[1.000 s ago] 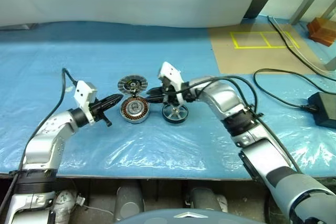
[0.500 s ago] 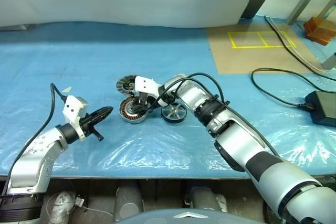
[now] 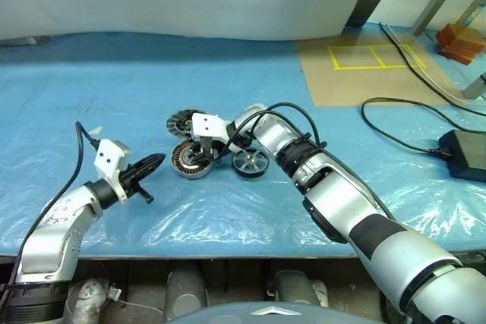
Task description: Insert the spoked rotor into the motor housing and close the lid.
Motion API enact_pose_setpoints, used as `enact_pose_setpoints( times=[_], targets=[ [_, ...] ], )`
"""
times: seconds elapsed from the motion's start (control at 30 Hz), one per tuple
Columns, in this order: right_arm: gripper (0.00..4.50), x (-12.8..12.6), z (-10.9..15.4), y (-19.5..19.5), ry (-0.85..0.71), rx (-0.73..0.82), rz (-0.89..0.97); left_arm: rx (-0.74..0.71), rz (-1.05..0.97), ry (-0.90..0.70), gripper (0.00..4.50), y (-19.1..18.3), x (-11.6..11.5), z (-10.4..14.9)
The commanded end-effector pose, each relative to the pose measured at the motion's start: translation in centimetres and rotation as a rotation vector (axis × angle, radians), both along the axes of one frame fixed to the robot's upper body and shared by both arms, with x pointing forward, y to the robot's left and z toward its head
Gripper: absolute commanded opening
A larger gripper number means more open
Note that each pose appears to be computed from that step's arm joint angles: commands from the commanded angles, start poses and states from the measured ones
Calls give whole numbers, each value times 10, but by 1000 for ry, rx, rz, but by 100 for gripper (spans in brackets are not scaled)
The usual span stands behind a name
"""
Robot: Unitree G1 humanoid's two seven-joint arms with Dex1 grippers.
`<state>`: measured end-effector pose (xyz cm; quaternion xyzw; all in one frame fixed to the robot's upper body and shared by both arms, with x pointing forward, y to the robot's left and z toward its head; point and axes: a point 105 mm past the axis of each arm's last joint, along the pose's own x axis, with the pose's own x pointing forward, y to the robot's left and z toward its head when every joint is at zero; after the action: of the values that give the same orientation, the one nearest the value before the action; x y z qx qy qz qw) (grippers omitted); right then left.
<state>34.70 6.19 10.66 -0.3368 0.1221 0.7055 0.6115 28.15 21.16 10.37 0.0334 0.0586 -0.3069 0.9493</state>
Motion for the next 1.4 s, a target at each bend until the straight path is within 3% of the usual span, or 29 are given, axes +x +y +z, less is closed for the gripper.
enact_pose_setpoints(
  times=[0.03, 0.2, 0.43, 0.87, 1.4],
  targets=[
    [150, -17, -4, -3, 6, -52, 134, 7, -12, -26, 0, -3, 2, 4],
    [150, -22, -7, 1, -13, -55, 149, 4, -20, -21, 0, -7, 4, 2],
    [150, -3, -4, 13, -57, -4, 11, 12, -28, -17, 0, -9, 6, 1],
    [150, 1, -9, -17, -78, -67, 45, 23, -46, -6, 0, -15, 9, -6],
    [150, -2, 2, -8, -61, 19, 28, 20, -52, -17, 0, -19, 14, -4]
  ],
)
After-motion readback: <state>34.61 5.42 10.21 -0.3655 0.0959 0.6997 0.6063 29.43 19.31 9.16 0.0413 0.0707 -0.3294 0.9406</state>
